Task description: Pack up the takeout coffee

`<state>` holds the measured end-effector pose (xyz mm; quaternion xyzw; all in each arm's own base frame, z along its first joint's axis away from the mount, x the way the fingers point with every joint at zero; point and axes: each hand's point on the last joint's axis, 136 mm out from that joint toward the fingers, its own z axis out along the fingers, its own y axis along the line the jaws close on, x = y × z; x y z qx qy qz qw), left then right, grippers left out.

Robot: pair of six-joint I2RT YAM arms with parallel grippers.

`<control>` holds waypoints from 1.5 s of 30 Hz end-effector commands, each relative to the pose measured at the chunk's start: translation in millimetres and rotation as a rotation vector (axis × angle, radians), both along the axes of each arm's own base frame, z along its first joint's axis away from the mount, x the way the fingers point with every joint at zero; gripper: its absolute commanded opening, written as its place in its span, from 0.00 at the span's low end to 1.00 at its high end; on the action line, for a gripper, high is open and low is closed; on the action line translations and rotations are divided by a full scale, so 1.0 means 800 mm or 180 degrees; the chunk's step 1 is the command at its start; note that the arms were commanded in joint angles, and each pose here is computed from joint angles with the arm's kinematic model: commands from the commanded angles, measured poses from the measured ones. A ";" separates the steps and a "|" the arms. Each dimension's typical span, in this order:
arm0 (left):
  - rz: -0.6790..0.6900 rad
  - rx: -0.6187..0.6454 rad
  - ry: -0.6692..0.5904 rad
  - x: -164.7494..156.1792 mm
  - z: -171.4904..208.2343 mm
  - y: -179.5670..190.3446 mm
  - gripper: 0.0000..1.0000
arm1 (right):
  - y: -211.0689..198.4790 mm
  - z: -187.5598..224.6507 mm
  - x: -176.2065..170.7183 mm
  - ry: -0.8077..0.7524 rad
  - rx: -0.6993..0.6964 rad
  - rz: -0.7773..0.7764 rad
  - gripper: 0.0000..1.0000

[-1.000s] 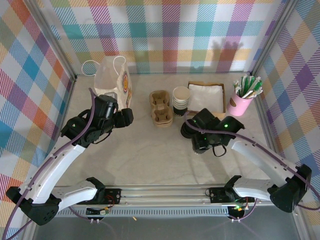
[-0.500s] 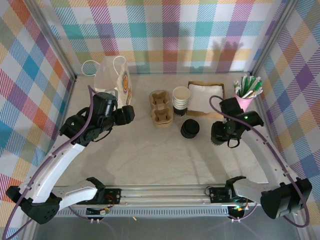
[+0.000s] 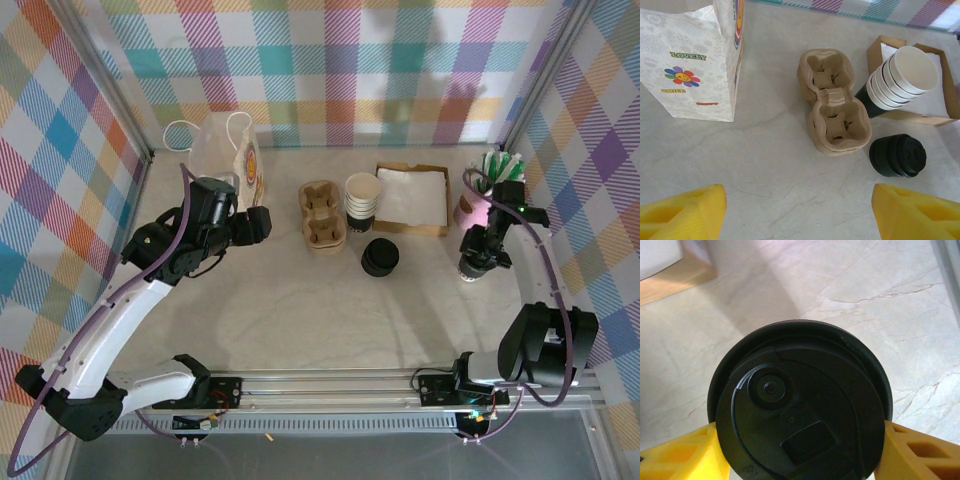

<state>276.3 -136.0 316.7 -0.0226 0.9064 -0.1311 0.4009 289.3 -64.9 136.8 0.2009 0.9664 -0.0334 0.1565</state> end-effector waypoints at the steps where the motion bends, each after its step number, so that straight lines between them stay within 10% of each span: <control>1: -0.0010 0.0077 -0.0043 0.000 0.010 0.006 0.77 | -0.021 0.007 0.013 -0.0124 0.0029 -0.0025 0.58; 25: 0.0108 0.0142 -0.0058 0.000 0.005 0.016 0.77 | -0.037 0.000 0.005 0.0049 0.0085 -0.0027 0.93; 45: 0.0145 0.0192 -0.0070 0.003 0.003 0.019 0.77 | -0.036 0.023 0.002 -0.0102 0.0041 -0.0014 0.95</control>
